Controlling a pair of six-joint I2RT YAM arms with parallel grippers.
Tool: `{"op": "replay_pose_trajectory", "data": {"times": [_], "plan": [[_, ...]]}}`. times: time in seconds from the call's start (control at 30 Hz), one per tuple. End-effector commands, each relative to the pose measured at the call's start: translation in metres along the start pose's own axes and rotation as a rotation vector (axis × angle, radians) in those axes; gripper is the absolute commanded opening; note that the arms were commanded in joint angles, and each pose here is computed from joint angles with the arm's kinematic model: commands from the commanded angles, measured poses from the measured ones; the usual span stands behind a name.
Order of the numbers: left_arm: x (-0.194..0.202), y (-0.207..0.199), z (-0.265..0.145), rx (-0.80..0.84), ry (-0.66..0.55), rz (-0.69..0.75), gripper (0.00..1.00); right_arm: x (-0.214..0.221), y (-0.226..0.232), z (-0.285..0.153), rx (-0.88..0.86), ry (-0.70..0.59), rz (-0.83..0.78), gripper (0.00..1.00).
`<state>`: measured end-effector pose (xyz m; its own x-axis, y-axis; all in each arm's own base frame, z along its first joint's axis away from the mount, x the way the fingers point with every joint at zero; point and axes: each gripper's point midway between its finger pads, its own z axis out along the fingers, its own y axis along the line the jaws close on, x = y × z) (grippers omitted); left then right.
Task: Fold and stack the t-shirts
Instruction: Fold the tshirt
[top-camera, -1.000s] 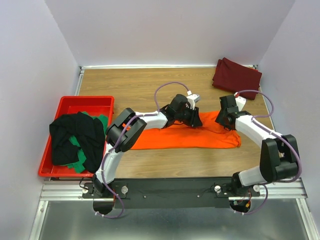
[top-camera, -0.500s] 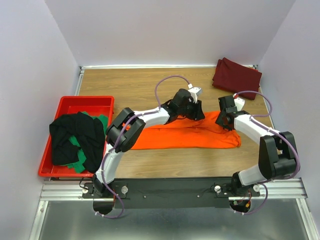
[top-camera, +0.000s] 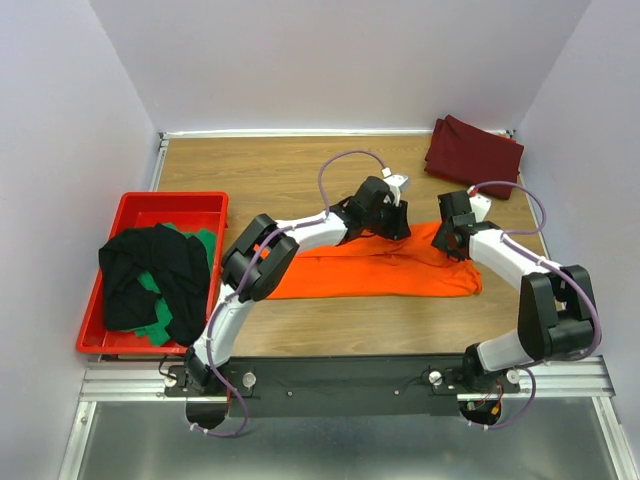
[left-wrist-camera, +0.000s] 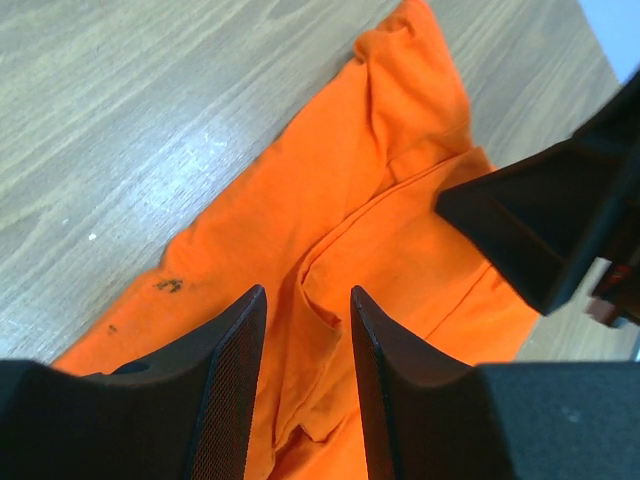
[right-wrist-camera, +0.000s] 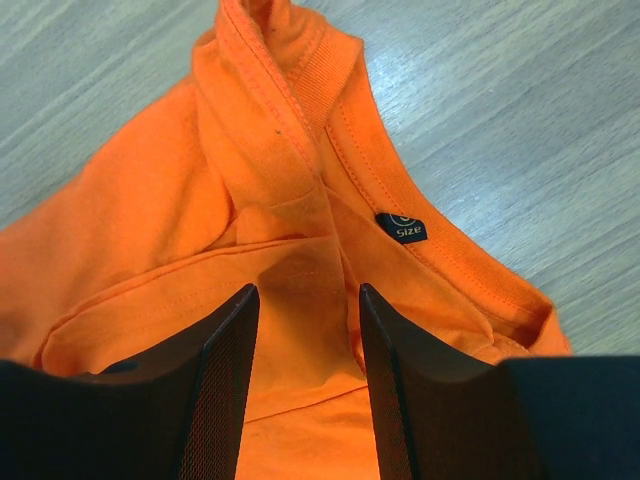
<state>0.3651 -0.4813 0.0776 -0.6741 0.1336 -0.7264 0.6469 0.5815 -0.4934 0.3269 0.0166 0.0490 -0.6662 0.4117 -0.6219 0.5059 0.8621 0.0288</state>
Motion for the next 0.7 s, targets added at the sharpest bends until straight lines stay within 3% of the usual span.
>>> {"op": "replay_pose_trajectory", "data": {"times": [0.0, 0.37, 0.5, 0.6, 0.67], "plan": [[0.0109, 0.0015, 0.0089, -0.037, 0.031, 0.04, 0.47, -0.0083, -0.005, -0.0045, 0.016, -0.034, 0.028, 0.52], [0.0154, -0.005, 0.0174, -0.033, 0.058, 0.074, 0.47, -0.0117, -0.0038, -0.0088, 0.001, -0.046, 0.038, 0.52], [0.0133, -0.005, 0.0186, -0.032, 0.054, 0.081, 0.41, -0.0138, -0.0045, -0.0107, -0.001, -0.054, 0.04, 0.52], [0.0142, -0.0049, 0.0188, -0.034, 0.055, 0.086, 0.26, -0.0159, -0.0037, -0.0126, -0.007, -0.06, 0.042, 0.52], [0.0186, -0.0036, 0.0178, -0.042, 0.073, 0.087, 0.22, -0.0167, -0.0037, -0.0133, -0.008, -0.063, 0.045, 0.52]]}}
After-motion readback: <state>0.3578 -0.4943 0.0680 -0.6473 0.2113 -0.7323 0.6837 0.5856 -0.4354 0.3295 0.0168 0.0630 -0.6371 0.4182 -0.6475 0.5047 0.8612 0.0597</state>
